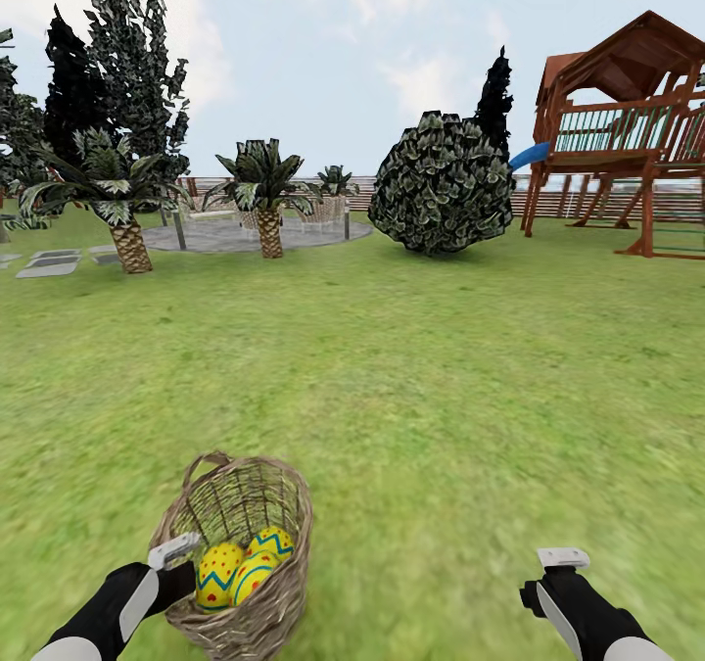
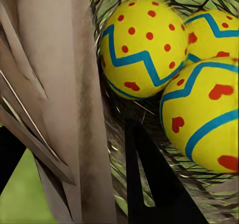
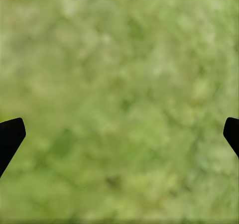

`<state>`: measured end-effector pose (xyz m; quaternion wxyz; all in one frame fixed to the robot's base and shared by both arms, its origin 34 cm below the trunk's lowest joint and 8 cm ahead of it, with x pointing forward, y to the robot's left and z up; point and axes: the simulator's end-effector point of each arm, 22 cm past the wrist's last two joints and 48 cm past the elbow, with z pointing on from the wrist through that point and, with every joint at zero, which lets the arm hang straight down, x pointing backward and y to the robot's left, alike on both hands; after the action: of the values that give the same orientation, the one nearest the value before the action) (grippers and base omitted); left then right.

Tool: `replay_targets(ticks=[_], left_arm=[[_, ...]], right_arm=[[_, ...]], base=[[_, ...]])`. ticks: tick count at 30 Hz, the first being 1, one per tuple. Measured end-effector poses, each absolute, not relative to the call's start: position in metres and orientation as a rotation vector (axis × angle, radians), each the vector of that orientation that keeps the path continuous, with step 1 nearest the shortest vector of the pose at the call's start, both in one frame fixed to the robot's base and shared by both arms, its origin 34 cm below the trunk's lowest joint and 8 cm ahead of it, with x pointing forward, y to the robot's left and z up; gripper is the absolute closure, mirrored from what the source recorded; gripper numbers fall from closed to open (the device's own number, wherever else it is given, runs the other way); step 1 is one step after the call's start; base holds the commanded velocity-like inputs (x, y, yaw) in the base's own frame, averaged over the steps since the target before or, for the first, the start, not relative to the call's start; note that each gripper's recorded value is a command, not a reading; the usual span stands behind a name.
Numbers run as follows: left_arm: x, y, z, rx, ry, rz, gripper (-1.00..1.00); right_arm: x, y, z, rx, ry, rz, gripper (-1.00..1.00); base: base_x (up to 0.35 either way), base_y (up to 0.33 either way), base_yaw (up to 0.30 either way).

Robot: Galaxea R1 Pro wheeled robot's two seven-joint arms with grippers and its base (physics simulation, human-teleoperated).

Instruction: Take the three Easter eggs out of the wicker basket on the lawn in the garden, then place them on the lawn next to a single tree (choose any tree) so that all three eggs are next to the same tree and none are left in the basket.

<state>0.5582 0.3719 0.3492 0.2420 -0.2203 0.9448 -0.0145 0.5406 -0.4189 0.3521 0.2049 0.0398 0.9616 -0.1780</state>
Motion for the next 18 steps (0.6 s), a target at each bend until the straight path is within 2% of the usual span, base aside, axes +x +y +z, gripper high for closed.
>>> replay_targets(ticks=[18], left_arm=[[0.5581, 0.3714, 0.3491, -0.599, 2.585, -0.041, 1.0]], right_arm=[[0.5406, -0.4192, 0.3522, 0.111, 2.681, -0.497, -1.0]], base=[[0.0, 0.0, 0.0]])
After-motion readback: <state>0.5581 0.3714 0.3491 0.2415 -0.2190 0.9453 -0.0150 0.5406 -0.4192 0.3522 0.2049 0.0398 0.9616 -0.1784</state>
